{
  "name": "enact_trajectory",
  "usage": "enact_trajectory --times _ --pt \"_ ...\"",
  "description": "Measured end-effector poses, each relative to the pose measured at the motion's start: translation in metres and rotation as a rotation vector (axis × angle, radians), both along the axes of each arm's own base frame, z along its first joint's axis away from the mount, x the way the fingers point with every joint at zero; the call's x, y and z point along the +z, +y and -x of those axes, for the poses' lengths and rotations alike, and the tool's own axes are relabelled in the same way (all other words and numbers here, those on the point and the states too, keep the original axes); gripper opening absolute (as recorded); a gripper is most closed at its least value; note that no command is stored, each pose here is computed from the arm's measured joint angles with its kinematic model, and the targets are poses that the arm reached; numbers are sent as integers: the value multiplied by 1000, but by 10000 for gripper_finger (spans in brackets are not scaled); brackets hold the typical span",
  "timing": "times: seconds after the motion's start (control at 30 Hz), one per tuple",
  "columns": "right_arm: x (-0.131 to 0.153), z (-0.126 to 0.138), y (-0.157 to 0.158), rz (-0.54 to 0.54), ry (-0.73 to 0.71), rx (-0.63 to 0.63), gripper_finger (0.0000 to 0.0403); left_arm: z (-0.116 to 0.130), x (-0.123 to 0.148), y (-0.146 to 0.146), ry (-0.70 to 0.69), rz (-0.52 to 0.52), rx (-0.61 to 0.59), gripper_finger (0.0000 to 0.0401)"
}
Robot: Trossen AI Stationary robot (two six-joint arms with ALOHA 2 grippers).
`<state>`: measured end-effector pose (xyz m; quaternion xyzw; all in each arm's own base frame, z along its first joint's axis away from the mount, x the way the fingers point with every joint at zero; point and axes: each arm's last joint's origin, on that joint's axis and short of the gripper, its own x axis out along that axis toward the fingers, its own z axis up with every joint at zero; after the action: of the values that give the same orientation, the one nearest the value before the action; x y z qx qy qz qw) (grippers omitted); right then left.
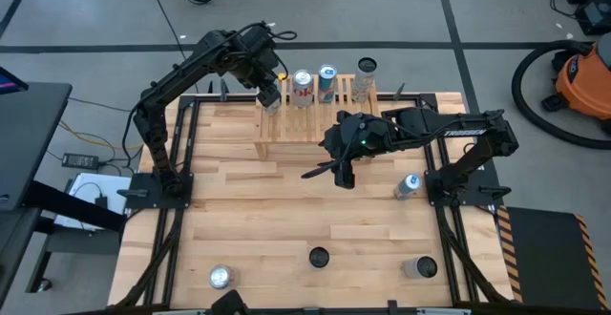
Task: Place canned beverage on shelf
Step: Put the left white pink soda can on the shelf
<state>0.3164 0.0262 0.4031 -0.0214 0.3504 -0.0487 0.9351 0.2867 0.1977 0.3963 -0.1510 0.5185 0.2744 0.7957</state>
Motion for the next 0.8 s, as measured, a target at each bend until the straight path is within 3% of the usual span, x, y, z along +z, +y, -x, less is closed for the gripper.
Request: enact_trajectory --times 0.8 --pt "0 0 0 0 0 0 257 -3 0 1 -15 -16 -13 286"
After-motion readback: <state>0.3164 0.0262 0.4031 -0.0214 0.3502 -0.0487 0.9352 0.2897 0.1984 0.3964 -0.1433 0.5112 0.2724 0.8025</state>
